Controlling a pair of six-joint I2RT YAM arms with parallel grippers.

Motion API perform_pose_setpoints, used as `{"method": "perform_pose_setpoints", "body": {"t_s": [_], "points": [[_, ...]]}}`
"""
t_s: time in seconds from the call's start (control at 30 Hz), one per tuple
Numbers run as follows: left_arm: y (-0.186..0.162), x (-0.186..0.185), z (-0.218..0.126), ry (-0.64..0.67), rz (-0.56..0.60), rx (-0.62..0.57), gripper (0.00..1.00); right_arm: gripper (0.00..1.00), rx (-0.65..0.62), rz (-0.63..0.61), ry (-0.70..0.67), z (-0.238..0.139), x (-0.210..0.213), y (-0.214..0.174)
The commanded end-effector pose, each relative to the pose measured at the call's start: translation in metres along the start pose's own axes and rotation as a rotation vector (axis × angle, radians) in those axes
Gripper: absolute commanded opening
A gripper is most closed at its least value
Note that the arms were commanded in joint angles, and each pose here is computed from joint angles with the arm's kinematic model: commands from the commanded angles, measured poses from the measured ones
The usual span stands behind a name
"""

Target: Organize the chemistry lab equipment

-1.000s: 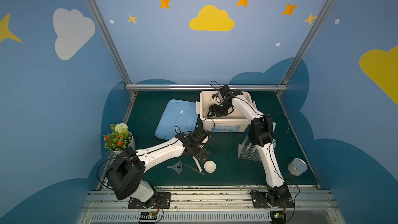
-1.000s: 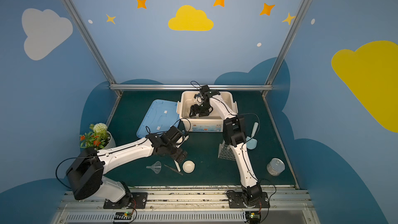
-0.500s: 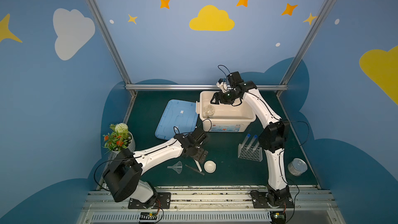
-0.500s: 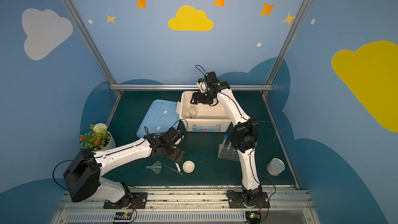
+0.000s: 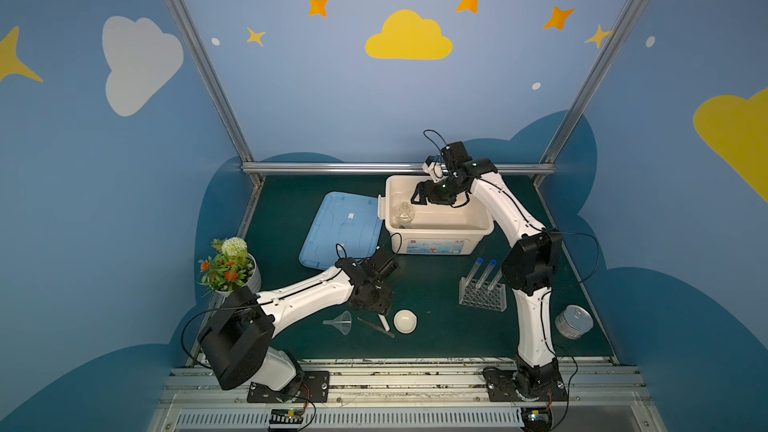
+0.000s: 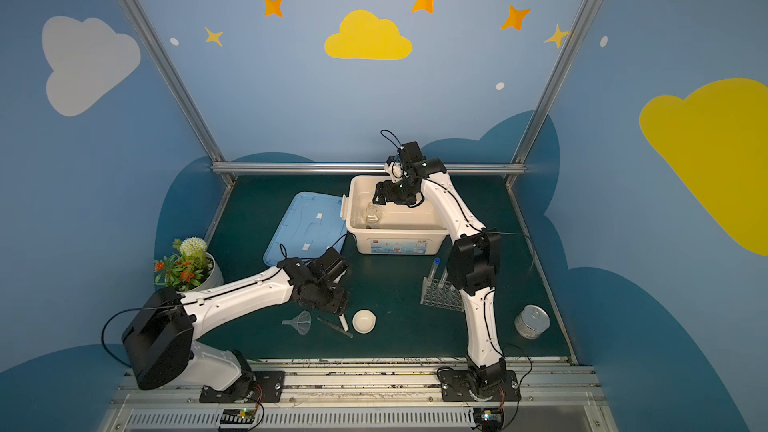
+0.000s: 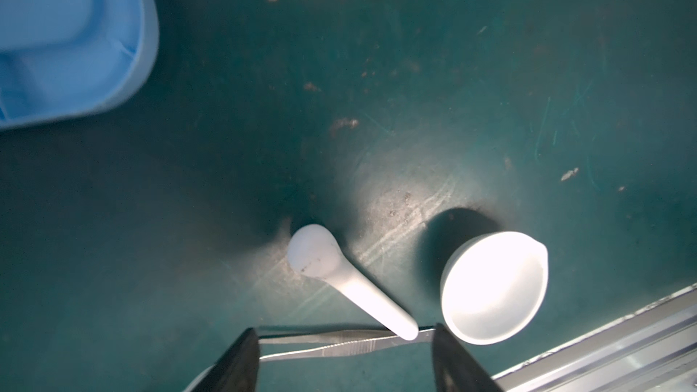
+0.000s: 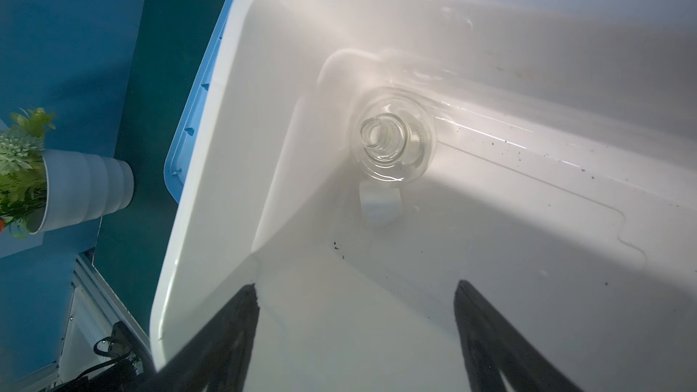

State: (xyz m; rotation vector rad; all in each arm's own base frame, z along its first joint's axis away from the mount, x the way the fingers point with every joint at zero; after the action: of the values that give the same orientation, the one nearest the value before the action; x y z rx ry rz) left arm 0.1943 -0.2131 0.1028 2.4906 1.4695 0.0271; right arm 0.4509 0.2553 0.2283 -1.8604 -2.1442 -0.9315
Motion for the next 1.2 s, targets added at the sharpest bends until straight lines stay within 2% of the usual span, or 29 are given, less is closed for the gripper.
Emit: {"method": "perform_pose_setpoints", "body": {"t_s": [0.0,0.13,0.2,0.6,1.17], "points": [[-0.008,-0.003,0.009,-0.015,-0.045,0.063,0.62,0.81,-0.058,-0.024,0.014,-0.032,0.009,0.003],[-0.009,-0.003,0.017,-0.005,-0.049,0.115,0.49,0.82,-0.069,-0.017,0.007,-0.042,0.006,0.001],[-0.01,-0.003,0.02,-0.004,-0.049,0.138,0.46,0.81,-0.075,-0.011,0.002,-0.047,0.003,0.0],[-0.005,-0.008,0.036,-0.014,-0.062,0.181,0.46,0.81,-0.111,0.033,-0.005,-0.072,-0.017,-0.005],[0.012,-0.008,0.051,-0.015,-0.082,0.195,0.38,0.82,-0.154,0.093,-0.027,-0.1,-0.046,-0.026]]}}
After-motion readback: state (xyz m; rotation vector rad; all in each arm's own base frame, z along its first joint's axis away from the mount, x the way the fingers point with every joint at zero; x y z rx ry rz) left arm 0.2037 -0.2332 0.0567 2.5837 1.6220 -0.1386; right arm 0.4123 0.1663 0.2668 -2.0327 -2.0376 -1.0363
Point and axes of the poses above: each gripper's point midway between its finger pads, its own z axis out along the fingers, its own x axis along the line the jaws close on, y = z × x, the point moved 4 cm from there along -z, back along the fingers, and after that the axes turned 12 degrees about z, right-handed, at the moved point
